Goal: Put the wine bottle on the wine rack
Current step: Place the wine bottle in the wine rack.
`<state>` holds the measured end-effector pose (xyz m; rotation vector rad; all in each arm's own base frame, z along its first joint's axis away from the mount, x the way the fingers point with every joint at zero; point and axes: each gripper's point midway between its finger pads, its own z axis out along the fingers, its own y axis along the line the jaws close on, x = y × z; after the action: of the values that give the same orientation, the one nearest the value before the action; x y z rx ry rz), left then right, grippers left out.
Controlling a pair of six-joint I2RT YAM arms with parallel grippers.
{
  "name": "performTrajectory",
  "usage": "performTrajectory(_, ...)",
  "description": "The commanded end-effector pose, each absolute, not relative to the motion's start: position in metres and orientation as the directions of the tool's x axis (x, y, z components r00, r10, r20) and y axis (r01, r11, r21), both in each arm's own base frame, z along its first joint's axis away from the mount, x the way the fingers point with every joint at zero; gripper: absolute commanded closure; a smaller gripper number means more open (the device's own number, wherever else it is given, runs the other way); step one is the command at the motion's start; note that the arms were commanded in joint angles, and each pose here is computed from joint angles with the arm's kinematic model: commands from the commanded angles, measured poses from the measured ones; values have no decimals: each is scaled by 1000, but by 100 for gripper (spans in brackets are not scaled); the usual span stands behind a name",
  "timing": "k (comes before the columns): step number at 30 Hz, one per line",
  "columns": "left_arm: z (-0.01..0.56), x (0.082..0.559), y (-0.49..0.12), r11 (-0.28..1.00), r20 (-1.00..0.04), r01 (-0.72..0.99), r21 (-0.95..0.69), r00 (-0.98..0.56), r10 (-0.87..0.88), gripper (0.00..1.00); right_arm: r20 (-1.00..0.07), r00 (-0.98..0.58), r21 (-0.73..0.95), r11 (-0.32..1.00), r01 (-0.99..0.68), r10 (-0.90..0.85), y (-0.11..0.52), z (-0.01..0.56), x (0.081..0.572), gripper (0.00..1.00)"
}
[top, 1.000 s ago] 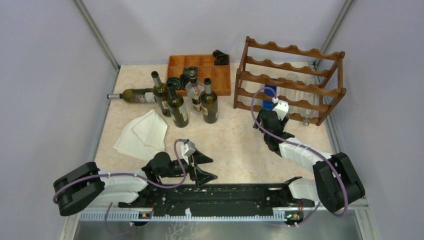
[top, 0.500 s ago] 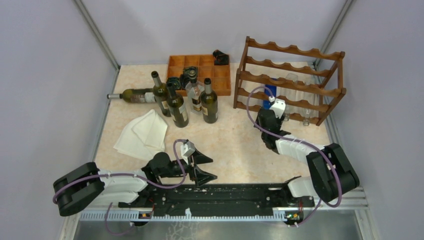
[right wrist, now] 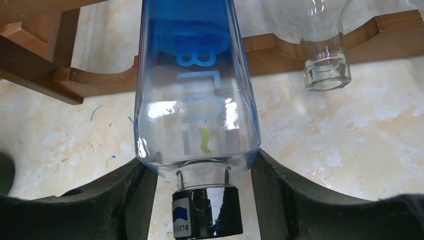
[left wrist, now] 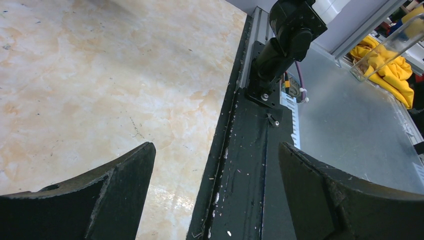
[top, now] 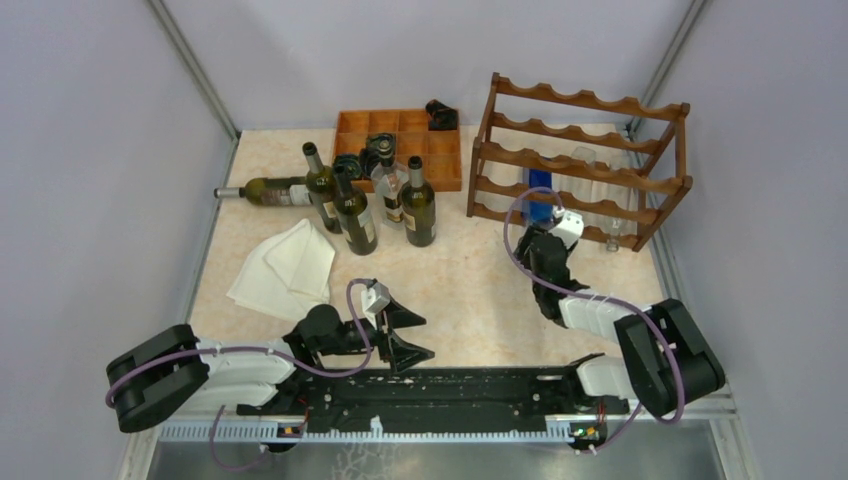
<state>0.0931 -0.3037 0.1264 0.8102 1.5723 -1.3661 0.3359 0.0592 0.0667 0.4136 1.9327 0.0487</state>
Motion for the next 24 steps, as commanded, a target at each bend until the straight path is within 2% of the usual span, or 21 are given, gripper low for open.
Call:
performTrajectory(1,135,91,-304,155,-922,910,-385,-375,-92,2,-894,-176,359,894,268,412,56,90,344,96)
performTrajectory(5,134,91,-304,157,-923,909,-385,-375,-92,2,-882,-111,417,869,266,457,56,93,345,100)
performTrajectory(16,132,93,-305,164,-922,908,-386,-377,-84,2,-877,57,473,834,283,478,66,103,349,100)
performTrajectory(24,131,94,-306,167,-922,907,-387,-379,-77,2,-879,79,469,819,332,471,69,96,354,100)
